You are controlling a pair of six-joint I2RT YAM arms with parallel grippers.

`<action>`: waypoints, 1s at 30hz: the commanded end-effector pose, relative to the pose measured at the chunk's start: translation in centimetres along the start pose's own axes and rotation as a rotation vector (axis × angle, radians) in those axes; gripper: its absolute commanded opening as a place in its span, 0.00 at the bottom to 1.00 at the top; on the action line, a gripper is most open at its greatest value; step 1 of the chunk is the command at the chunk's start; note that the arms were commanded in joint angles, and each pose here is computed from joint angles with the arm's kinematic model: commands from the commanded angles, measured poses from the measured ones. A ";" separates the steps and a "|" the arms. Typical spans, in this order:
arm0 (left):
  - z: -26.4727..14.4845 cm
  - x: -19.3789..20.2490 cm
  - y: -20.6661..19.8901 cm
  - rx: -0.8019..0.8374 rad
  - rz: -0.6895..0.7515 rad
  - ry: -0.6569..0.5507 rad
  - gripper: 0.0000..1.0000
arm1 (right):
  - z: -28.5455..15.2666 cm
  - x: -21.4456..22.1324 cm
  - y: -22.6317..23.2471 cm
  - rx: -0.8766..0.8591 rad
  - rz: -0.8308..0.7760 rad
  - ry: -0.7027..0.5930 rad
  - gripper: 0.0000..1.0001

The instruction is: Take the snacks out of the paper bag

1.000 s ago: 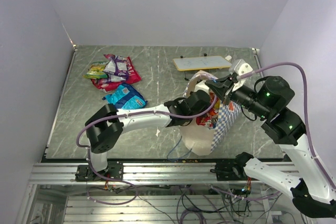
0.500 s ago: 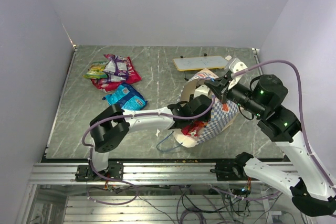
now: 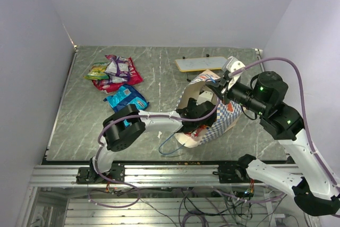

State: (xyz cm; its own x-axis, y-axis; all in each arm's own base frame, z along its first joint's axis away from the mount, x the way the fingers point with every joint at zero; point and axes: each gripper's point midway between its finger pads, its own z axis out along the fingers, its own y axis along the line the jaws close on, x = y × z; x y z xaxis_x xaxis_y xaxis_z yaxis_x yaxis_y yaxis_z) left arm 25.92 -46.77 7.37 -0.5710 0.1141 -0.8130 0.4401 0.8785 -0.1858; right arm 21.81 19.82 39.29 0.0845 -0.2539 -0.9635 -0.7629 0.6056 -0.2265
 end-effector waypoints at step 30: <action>-3.0 -13.0 -2.9 0.125 0.014 -0.218 0.07 | 0.3 -0.3 -0.2 -0.003 -0.050 -0.018 0.00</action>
State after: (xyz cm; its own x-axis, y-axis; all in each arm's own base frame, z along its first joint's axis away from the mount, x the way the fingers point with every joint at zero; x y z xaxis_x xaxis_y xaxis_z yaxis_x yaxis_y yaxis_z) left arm 28.95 -48.16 10.26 -0.5090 0.1764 -0.8425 0.5189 0.8438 -0.1368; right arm 21.89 20.13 39.24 0.1184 -0.2780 -0.9533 -0.7723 0.5776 -0.2644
